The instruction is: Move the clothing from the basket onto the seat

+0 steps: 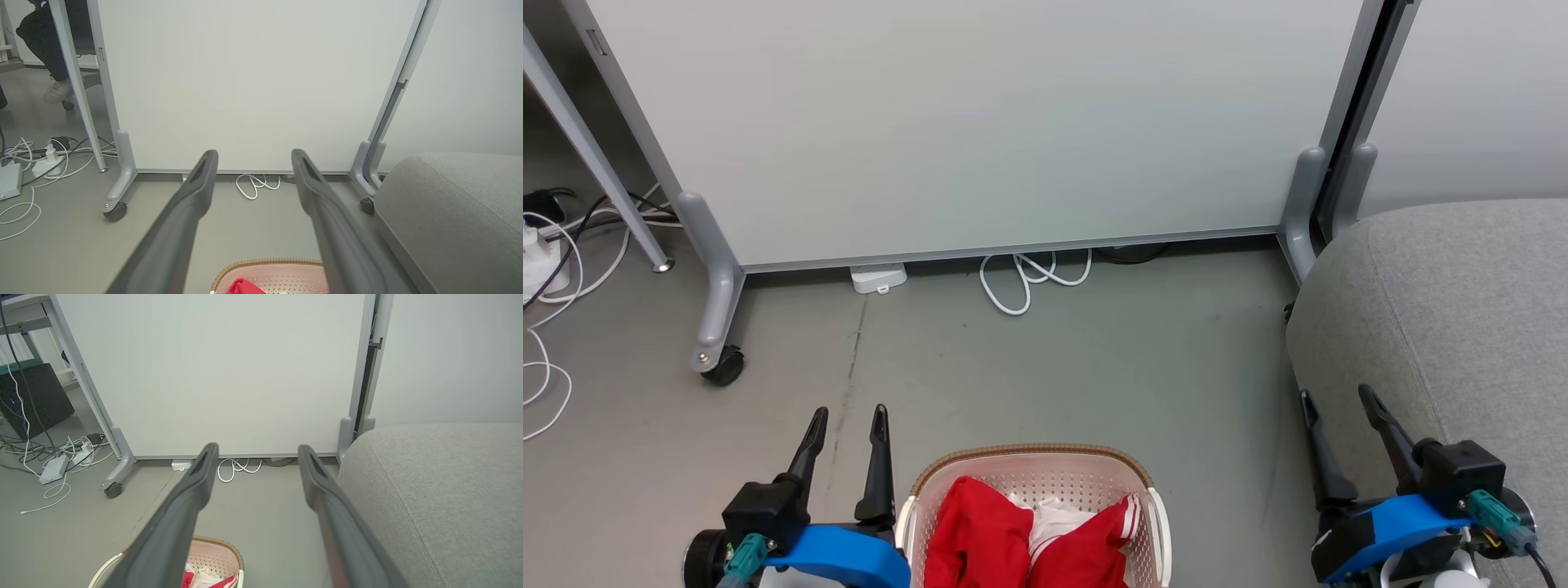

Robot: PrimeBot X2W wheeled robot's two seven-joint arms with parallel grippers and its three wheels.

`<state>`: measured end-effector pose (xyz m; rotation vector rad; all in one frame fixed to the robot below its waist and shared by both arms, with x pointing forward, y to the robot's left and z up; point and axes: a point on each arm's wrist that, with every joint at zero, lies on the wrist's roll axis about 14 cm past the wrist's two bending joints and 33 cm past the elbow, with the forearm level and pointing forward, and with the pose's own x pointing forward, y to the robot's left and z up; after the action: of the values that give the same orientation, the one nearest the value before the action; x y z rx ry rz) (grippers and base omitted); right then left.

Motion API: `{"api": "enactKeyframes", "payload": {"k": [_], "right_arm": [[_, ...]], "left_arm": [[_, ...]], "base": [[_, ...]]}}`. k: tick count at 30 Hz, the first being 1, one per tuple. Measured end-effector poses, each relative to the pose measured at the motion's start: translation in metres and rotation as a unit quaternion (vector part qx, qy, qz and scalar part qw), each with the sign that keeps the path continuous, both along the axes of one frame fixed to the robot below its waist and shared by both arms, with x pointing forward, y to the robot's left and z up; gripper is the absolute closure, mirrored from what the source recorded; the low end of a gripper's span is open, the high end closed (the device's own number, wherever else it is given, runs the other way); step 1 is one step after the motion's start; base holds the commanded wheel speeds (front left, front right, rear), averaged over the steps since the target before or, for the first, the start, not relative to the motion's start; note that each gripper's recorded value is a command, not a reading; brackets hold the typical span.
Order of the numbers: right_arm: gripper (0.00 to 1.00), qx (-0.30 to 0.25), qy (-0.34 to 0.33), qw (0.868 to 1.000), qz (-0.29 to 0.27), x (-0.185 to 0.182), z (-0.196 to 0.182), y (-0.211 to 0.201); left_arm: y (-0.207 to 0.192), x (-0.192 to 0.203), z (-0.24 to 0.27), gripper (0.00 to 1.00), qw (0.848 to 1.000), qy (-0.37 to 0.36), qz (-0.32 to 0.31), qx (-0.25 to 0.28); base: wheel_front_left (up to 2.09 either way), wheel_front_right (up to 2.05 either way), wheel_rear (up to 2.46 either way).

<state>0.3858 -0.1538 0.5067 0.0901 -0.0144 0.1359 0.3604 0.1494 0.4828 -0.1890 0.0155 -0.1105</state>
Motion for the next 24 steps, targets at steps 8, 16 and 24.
{"api": "enactKeyframes", "payload": {"k": [8,16,24], "right_arm": [[0.0,-0.025,-0.004,1.0,0.004,-0.0013,0.0004,0.0014],[0.0,-0.04,-0.007,0.999,0.008,-0.0021,0.0005,0.0027],[0.0,-0.039,-0.003,0.999,0.008,-0.0029,-0.001,0.0026]], "left_arm": [[0.002,0.0018,0.0021,0.0,1.0,-0.008,0.003,0.008],[0.0004,0.002,0.0033,0.0,1.0,-0.013,0.001,0.021],[0.002,0.0023,0.0028,0.0,1.0,-0.012,0.004,0.02]], "base": [[0.0,0.0,0.0],[0.0,0.0,0.0],[0.0,0.0,0.0]]}}
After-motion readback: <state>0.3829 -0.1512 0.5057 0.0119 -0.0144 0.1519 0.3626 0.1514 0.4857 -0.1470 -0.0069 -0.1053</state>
